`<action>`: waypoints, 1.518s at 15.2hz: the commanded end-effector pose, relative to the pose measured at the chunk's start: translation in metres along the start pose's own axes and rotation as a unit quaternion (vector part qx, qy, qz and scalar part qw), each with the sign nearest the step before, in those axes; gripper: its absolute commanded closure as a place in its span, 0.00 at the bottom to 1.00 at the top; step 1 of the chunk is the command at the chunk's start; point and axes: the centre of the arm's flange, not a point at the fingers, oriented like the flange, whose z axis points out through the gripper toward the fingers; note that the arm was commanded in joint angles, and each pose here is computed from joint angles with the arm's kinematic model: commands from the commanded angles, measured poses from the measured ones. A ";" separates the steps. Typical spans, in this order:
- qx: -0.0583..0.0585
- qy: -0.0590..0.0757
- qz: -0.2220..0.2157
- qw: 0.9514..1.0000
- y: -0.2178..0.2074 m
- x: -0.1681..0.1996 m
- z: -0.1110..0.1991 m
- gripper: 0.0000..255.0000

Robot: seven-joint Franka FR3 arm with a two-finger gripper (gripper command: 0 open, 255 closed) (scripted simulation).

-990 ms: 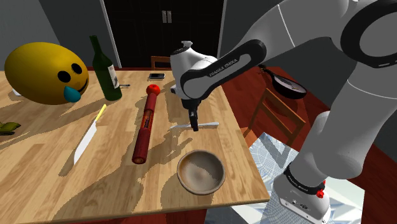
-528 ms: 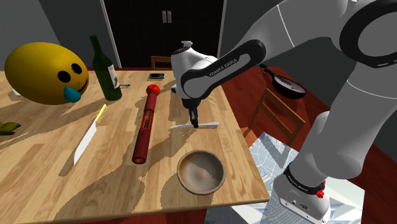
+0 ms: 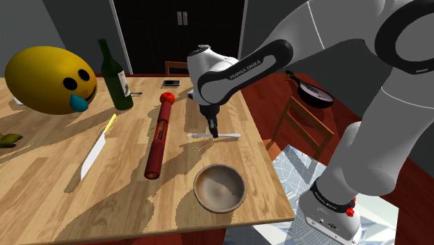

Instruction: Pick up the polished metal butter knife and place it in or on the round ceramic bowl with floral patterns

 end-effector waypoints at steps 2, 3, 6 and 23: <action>0.000 0.000 0.000 1.000 -0.001 -0.003 -0.015 1.00; 0.000 0.000 0.000 1.000 -0.001 -0.004 -0.020 1.00; 0.000 0.000 0.000 1.000 -0.002 -0.007 -0.036 1.00; 0.000 0.000 0.000 1.000 -0.044 -0.023 -0.104 1.00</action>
